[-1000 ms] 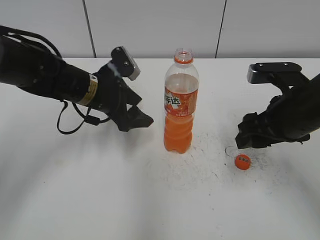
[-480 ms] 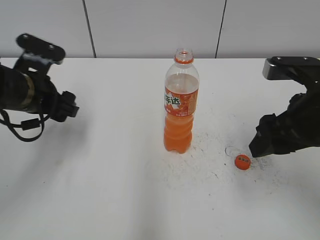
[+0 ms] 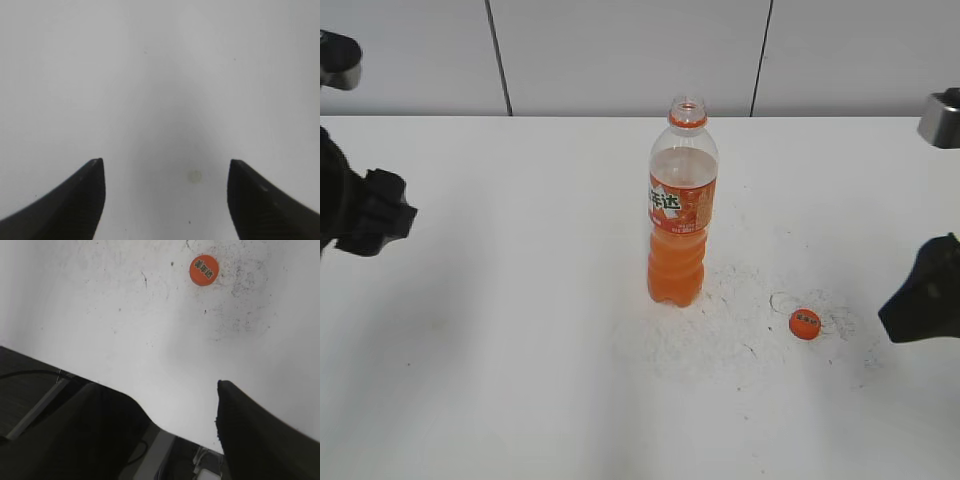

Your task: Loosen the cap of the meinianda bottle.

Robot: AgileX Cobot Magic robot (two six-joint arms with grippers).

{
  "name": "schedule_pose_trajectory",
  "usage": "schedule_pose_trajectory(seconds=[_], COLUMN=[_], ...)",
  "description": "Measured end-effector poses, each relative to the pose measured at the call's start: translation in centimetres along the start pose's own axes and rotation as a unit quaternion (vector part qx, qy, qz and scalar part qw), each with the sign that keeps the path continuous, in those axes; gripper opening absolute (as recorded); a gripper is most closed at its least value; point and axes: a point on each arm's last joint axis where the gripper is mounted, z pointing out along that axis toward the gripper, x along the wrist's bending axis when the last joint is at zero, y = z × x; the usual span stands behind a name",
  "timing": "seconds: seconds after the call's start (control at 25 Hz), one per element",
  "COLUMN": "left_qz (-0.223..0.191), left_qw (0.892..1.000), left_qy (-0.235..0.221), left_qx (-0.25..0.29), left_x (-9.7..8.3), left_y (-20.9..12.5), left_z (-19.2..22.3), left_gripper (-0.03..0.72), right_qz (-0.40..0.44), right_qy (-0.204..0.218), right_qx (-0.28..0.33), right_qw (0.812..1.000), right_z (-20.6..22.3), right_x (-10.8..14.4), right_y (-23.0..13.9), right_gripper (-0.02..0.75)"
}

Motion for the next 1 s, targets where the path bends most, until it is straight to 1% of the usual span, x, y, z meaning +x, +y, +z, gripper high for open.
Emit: schedule_pose_trajectory(seconds=[0.12, 0.2, 0.36, 0.44, 0.56, 0.64, 0.76, 0.88, 0.92, 0.96, 1.0], left_qz=[0.019, 0.034, 0.045, 0.041, 0.038, 0.035, 0.027, 0.015, 0.015, 0.013, 0.011], left_qw=[0.999, 0.998, 0.993, 0.989, 0.988, 0.988, 0.986, 0.981, 0.979, 0.976, 0.974], left_qy=[-0.027, -0.052, -0.105, -0.128, -0.136, -0.139, -0.146, -0.155, -0.157, -0.162, -0.165], left_qx=[0.008, 0.003, -0.038, -0.065, -0.064, -0.062, -0.077, -0.116, -0.126, -0.143, -0.154], left_x=[0.4, 0.9, 2.4, 3.4, 4.3, 4.9, 5.9, 6.7, 6.8, 6.9, 7.0], left_y=[-1.0, -1.7, -3.9, -5.8, -8.6, -10.4, -12.7, -14.5, -14.9, -15.3, -15.7], left_z=[-3.2, -5.4, -9.9, -11.9, -12.9, -13.4, -14.5, -15.4, -15.5, -15.6, -15.6], left_gripper=[0.589, 0.588, 0.585, 0.585, 0.585, 0.585, 0.585, 0.585, 0.585, 0.585, 0.585], right_qz=[-0.027, -0.044, -0.076, -0.092, -0.109, -0.112, -0.112, -0.110, -0.111, -0.111, -0.113], right_qy=[0.007, 0.009, 0.013, 0.008, -0.006, -0.011, -0.019, -0.039, -0.045, -0.047, -0.054], right_qx=[-0.002, -0.007, -0.034, -0.068, -0.114, -0.130, -0.150, -0.186, -0.201, -0.203, -0.220], right_qw=[1.000, 0.999, 0.996, 0.993, 0.987, 0.985, 0.982, 0.976, 0.972, 0.972, 0.967], right_z=[-2.0, -3.2, -6.3, -7.9, -9.4, -9.2, -8.3, -7.6, -7.5, -7.4, -7.0], right_x=[0.6, 0.9, 1.6, 1.9, 2.1, 1.9, 1.5, 0.9, 0.8, 0.7, 0.5], right_y=[-1.4, -2.4, -5.1, -6.7, -8.8, -10.7, -13.5, -16.2, -16.9, -17.0, -17.8], right_gripper=[0.530, 0.530, 0.530, 0.530, 0.530, 0.530, 0.530, 0.530, 0.530, 0.530, 0.530])
